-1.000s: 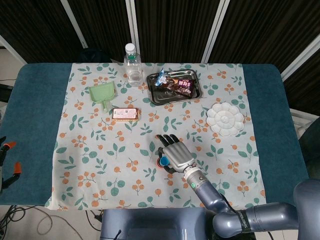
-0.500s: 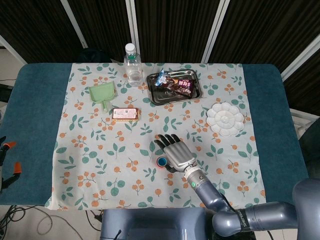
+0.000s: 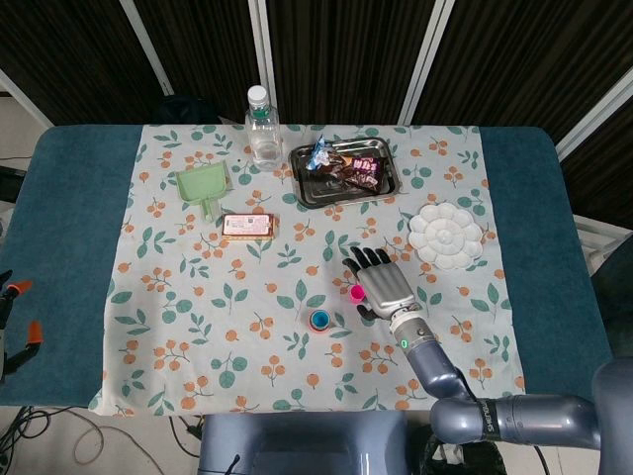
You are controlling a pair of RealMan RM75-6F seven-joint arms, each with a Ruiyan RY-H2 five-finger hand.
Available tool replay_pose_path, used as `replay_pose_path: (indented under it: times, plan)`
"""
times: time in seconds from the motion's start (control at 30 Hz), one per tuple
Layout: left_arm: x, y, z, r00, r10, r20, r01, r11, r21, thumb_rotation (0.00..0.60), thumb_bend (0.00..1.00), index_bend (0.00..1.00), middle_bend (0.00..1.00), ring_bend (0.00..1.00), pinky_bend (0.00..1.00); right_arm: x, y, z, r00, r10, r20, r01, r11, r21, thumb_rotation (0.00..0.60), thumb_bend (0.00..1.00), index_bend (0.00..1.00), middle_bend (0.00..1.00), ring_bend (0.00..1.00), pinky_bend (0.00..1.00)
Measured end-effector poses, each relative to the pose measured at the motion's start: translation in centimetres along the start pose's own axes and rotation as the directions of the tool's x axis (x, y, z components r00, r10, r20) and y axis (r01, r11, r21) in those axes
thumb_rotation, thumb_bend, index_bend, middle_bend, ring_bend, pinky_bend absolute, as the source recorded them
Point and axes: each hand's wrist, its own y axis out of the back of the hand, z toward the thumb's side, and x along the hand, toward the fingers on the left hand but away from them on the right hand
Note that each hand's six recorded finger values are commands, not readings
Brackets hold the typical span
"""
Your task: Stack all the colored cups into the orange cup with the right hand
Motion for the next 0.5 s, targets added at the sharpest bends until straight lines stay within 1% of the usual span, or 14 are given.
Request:
replay_pose_path:
  times: [0.17, 0.5]
  plan:
    - [0.0, 0.0, -0.1, 1.000, -0.001, -0.003, 0.001, 1.000, 0.002, 0.600, 0.46, 0.23, 0.06, 0.00, 0.05, -0.4, -0.8, -0.9, 1.000, 0.019, 0.016, -0.019, 1.000, -0.005, 0.600, 0.40, 0.26, 0.00, 0.00, 0.09]
    - [0.0, 0.0, -0.1, 1.000, -0.005, -0.002, 0.005, 1.000, -0.003, 0.600, 0.46, 0.23, 0.06, 0.00, 0.05, -0.9, -1.6, -1.5, 0.999, 0.022, 0.036, -0.021, 1.000, -0.017, 0.600, 0.40, 0.34, 0.00, 0.00, 0.09]
